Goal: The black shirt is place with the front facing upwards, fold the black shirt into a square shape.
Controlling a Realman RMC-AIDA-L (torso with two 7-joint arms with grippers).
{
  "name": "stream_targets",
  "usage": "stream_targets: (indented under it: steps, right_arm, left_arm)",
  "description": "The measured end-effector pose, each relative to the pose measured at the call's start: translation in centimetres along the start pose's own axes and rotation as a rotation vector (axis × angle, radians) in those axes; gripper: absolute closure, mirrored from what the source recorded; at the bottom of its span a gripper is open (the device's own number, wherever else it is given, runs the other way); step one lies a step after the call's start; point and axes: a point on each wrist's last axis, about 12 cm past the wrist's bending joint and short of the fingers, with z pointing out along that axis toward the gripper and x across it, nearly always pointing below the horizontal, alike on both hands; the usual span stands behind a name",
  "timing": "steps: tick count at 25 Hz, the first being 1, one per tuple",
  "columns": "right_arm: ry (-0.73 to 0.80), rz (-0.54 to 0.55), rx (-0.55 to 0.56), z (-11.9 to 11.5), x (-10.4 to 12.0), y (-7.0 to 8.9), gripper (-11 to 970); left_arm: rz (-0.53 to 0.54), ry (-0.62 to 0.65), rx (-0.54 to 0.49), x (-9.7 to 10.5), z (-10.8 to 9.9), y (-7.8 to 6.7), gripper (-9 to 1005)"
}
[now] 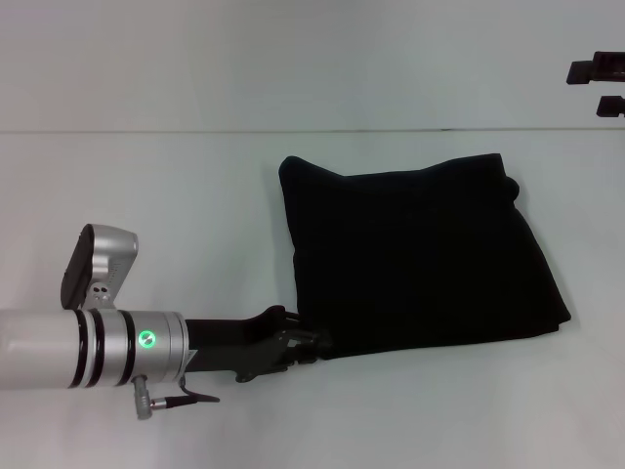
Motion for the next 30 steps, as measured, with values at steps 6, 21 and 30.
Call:
stream_targets:
  steps: [6, 21, 30]
  right_arm:
    - [-0.003, 0.002, -0.001, -0.1, 0.0, 0.0, 91]
    - [-0.003, 0.010, 0.001, -0.1, 0.2, -0.3, 91]
    - [-0.010, 0.010, -0.002, -0.1, 0.1, -0.2, 91]
  left_arm:
    - [0.000, 0.001, -0.001, 0.0, 0.0, 0.0, 594]
    - [-0.027, -0.066, 0.058, 0.8, -3.1, 2.2, 960]
    - [-0.067, -0.117, 0.103, 2.1, -6.1, 4.2, 925]
